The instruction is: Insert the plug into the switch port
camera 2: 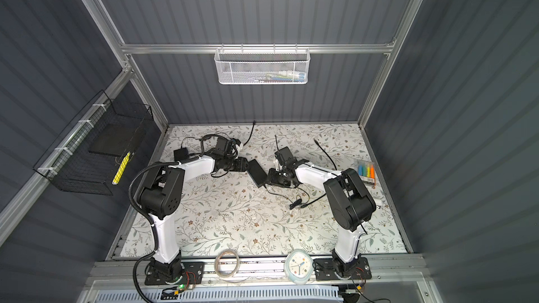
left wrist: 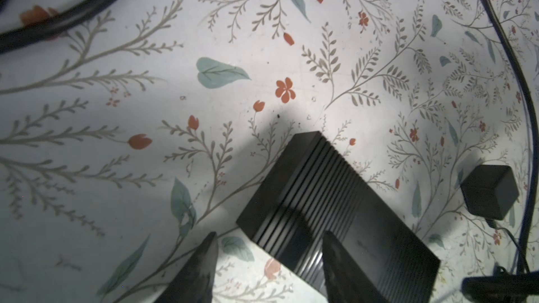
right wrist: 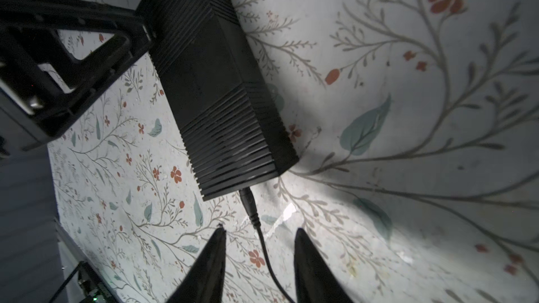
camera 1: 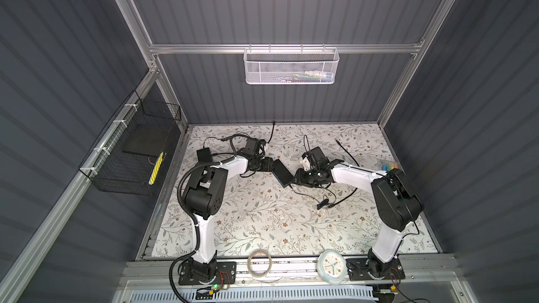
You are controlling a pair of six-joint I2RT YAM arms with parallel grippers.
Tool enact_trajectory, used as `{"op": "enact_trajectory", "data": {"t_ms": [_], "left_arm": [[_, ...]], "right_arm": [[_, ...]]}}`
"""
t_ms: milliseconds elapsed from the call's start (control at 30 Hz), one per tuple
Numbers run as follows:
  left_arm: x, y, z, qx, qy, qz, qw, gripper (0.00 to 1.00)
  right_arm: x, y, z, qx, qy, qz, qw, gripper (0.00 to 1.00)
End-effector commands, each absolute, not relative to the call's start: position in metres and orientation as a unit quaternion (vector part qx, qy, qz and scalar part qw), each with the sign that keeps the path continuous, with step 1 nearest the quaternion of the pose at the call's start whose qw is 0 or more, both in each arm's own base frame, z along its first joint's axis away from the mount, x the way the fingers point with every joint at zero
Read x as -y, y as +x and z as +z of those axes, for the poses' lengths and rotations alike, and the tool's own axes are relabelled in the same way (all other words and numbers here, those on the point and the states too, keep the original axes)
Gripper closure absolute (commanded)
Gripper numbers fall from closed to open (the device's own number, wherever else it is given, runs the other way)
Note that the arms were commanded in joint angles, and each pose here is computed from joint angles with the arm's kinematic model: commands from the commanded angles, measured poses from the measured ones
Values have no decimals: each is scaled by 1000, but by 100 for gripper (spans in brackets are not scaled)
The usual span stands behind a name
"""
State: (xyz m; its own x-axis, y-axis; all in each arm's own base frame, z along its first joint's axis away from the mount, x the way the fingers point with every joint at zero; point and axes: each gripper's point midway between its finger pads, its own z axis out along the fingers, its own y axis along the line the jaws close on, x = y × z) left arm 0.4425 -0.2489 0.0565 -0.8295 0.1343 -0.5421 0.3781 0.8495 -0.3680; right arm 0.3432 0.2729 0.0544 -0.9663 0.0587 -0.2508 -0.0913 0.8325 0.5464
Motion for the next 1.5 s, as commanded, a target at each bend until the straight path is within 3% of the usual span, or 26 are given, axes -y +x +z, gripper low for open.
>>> {"op": "enact_trajectory", "data": {"t_ms": [0, 567, 1033, 1200, 1467], "left_arm": [[258, 452, 73, -914, 178, -244, 271, 42], [275, 466, 33, -913, 197, -260, 243, 41], [245, 450, 43, -937, 149, -215, 233, 43], [225, 440, 31, -950, 128, -182, 220, 43], [221, 442, 31, -950, 119, -181, 224, 43]], "right_arm": [[-292, 346, 54, -933, 22, 341, 110, 60], [-289, 376, 39, -940, 36, 321, 108, 60], [-299, 400, 43, -930, -84, 340, 112, 62], [-282, 408, 63, -932, -140, 300, 149, 62], [-240, 382, 78, -929, -286, 159, 175, 64]]}}
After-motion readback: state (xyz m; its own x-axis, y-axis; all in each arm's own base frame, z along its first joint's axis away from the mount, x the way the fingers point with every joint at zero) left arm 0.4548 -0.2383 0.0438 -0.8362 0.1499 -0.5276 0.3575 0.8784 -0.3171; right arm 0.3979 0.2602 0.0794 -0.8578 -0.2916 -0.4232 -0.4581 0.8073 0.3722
